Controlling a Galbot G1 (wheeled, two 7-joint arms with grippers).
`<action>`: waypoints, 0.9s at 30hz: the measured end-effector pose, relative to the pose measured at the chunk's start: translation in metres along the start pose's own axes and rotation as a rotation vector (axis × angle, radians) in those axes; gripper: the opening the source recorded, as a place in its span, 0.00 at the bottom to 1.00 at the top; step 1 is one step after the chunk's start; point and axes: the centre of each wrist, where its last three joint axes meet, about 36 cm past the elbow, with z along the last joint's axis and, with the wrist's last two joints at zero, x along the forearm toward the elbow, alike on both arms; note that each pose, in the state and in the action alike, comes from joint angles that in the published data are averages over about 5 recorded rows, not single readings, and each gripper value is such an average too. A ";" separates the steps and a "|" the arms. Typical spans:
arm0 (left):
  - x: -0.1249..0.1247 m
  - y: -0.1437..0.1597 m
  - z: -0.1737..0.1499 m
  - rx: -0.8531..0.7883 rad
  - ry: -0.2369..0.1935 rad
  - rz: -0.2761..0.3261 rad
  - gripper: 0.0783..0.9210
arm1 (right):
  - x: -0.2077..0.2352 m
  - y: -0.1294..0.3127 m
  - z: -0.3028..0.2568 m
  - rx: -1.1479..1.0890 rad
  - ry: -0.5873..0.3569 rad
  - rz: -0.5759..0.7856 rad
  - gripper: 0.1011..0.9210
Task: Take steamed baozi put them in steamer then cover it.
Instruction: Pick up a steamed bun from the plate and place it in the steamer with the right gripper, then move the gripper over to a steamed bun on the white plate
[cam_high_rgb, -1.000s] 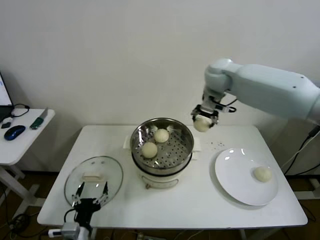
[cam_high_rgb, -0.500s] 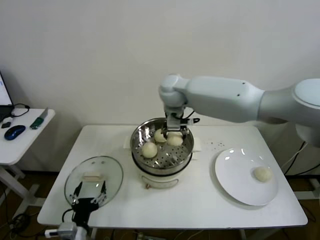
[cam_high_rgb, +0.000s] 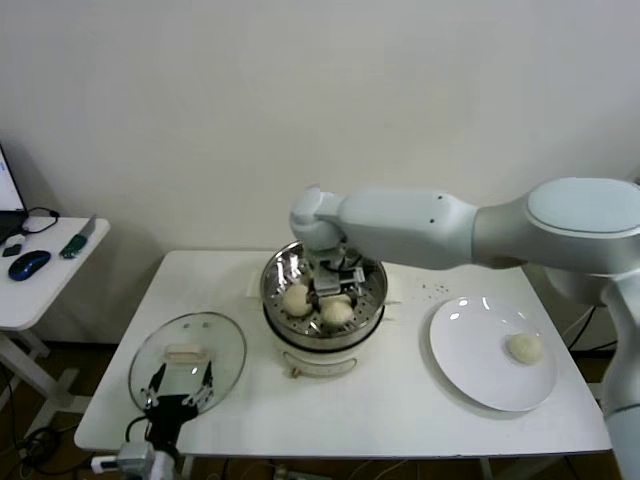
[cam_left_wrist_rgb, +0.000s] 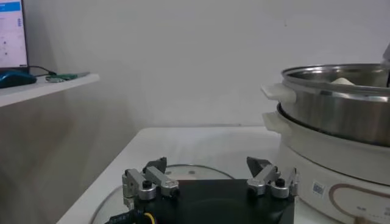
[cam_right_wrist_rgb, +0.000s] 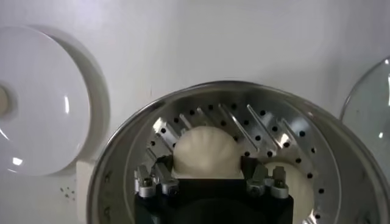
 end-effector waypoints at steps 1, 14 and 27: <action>0.000 0.000 0.000 0.000 0.000 0.000 0.88 | -0.002 -0.001 0.000 0.002 -0.001 0.000 0.75; -0.001 0.000 -0.001 -0.002 -0.004 -0.001 0.88 | 0.003 0.001 0.005 -0.013 -0.001 0.023 0.88; 0.000 -0.005 -0.006 -0.016 -0.017 0.009 0.88 | 0.050 0.082 0.036 -0.277 0.040 0.142 0.88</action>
